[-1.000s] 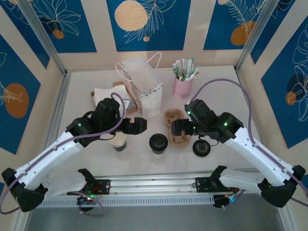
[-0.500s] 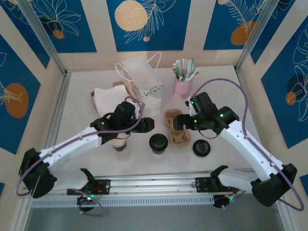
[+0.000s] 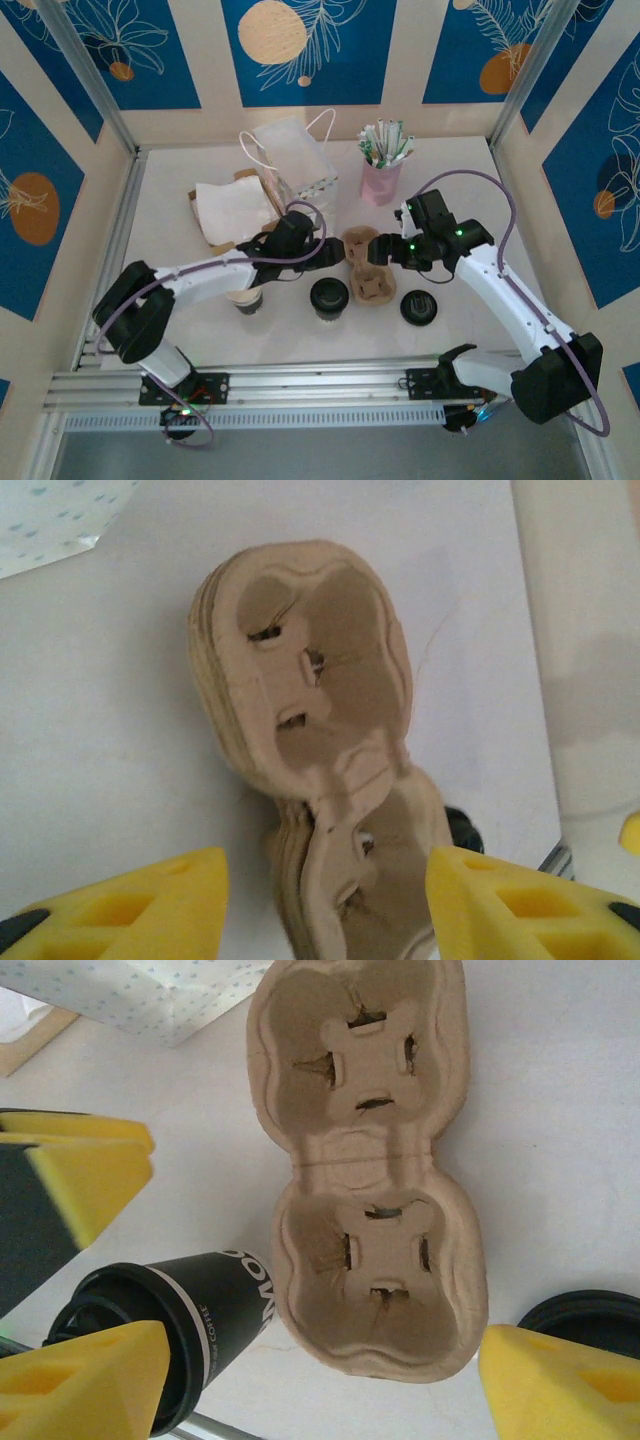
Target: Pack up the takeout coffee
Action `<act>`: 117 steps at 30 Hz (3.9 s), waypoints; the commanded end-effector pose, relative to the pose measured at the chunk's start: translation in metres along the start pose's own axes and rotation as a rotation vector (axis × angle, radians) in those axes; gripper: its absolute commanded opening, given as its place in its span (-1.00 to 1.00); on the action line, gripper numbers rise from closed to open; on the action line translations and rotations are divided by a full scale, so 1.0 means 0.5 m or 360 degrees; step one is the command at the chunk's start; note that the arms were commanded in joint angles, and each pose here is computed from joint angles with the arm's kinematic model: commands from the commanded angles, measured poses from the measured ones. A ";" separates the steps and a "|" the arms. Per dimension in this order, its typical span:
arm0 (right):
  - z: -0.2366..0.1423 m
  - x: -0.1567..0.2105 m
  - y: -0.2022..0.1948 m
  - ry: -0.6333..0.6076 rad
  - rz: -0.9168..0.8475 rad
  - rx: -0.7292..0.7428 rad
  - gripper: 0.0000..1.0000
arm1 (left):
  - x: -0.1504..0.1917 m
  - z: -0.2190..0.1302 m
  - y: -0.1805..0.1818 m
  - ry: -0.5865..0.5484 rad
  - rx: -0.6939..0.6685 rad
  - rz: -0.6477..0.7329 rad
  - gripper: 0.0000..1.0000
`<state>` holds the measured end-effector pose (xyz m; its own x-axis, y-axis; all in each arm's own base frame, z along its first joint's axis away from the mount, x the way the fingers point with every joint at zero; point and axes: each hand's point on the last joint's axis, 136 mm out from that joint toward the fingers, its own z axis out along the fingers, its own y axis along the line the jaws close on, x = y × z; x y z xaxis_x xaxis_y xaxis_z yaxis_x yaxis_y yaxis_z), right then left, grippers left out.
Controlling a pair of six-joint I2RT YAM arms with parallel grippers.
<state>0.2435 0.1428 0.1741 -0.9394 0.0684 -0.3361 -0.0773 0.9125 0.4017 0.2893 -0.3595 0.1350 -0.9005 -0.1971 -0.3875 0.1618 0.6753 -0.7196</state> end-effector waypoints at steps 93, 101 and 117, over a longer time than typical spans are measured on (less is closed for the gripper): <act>0.059 0.025 -0.009 0.0157 0.0067 -0.0113 0.43 | -0.023 0.122 -0.023 -0.0031 0.0210 -0.0321 -0.08; 0.069 0.022 -0.019 0.0157 0.0102 -0.0081 0.43 | -0.023 0.116 -0.031 -0.0031 0.0260 -0.0344 -0.08; 0.083 0.011 -0.061 0.0113 0.0243 -0.0051 0.28 | -0.018 0.125 -0.055 0.0014 0.0349 -0.0335 -0.27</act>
<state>0.2555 0.1303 0.1259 -0.9618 0.1652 -0.2184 0.0498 0.8898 0.4536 0.3182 -0.4102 0.1183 -0.9190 -0.3330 -0.2109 0.0294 0.4755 -0.8792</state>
